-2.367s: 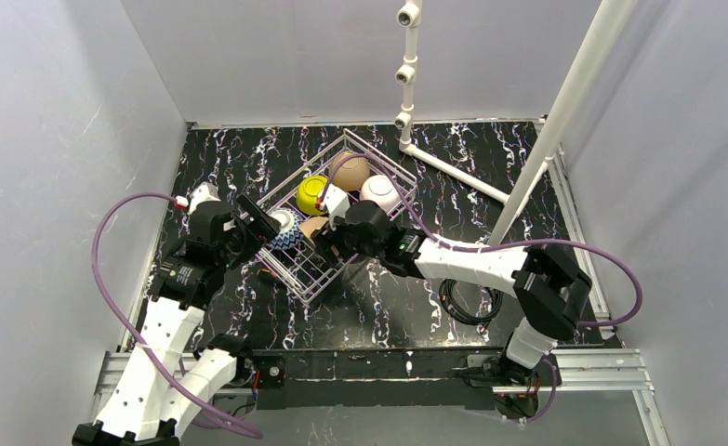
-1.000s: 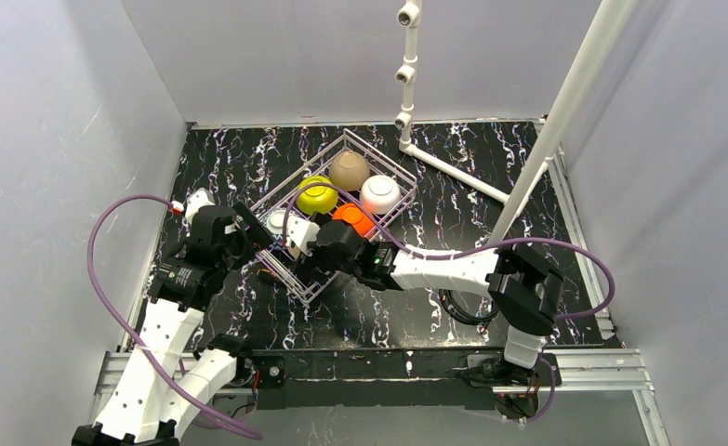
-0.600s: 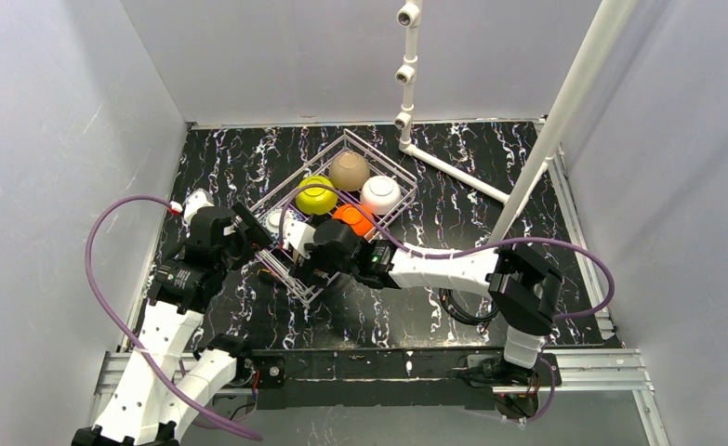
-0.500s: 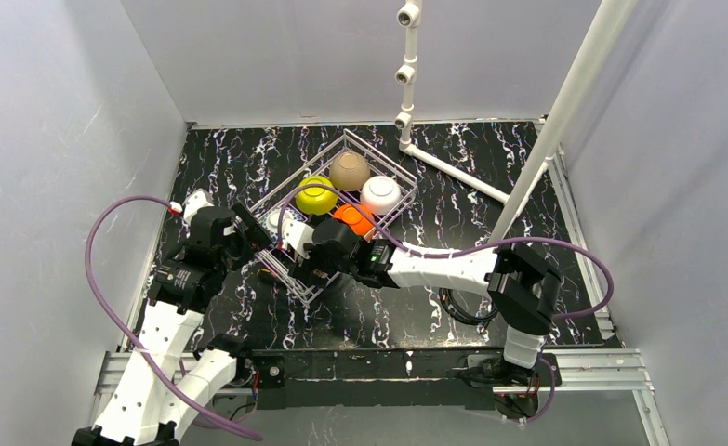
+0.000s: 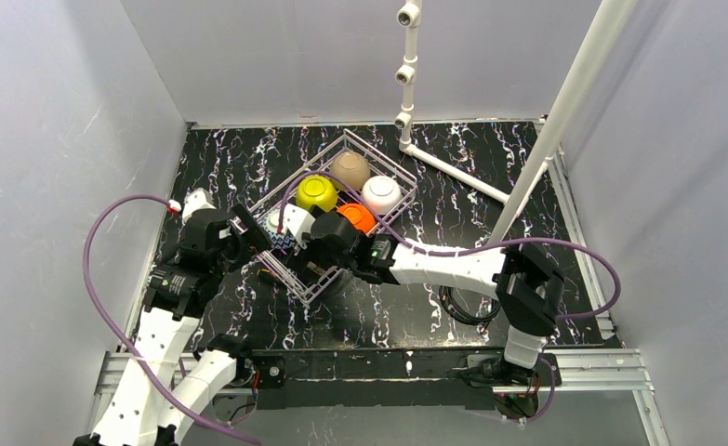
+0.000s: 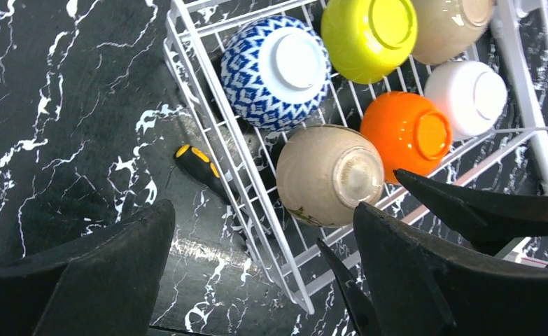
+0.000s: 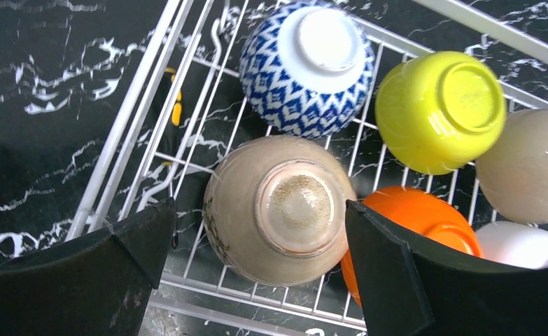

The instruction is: Load the bowls into the dish rack

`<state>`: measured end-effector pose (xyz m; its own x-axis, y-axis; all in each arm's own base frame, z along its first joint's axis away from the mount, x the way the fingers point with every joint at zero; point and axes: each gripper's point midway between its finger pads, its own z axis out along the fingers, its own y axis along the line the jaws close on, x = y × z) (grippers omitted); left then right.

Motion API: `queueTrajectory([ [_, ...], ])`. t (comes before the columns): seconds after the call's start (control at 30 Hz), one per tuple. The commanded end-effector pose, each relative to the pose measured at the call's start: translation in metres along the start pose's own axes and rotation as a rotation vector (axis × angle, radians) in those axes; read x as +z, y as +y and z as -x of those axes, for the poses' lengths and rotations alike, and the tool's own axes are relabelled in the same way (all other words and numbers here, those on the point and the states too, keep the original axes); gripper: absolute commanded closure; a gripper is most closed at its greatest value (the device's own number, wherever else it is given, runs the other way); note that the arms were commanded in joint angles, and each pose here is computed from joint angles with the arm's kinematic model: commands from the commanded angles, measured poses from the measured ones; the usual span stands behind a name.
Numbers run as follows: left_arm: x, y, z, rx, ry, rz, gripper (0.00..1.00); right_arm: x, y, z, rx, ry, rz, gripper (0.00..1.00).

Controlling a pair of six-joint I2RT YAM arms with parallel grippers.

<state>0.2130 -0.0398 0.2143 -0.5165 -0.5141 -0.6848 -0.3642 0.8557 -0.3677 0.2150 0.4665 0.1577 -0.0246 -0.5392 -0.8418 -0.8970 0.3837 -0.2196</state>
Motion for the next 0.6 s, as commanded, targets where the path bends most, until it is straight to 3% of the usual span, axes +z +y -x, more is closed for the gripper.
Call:
queueTrajectory([
  [0.0,-0.022,-0.016,0.016,0.093,-0.032,-0.106,0.02,-0.040,-0.029,0.084,0.144,-0.215,-0.114,0.01],
  [0.17,-0.042,-0.014,0.029,0.173,-0.071,-0.121,0.02,-0.074,-0.081,0.080,0.220,-0.191,-0.399,0.01],
  [0.3,-0.063,-0.004,0.041,0.222,-0.156,-0.123,0.02,-0.122,-0.120,0.053,0.189,-0.124,-0.632,0.01],
  [0.57,-0.102,0.019,0.059,0.239,-0.307,-0.113,0.02,-0.227,-0.162,0.042,0.226,-0.156,-0.861,0.01],
])
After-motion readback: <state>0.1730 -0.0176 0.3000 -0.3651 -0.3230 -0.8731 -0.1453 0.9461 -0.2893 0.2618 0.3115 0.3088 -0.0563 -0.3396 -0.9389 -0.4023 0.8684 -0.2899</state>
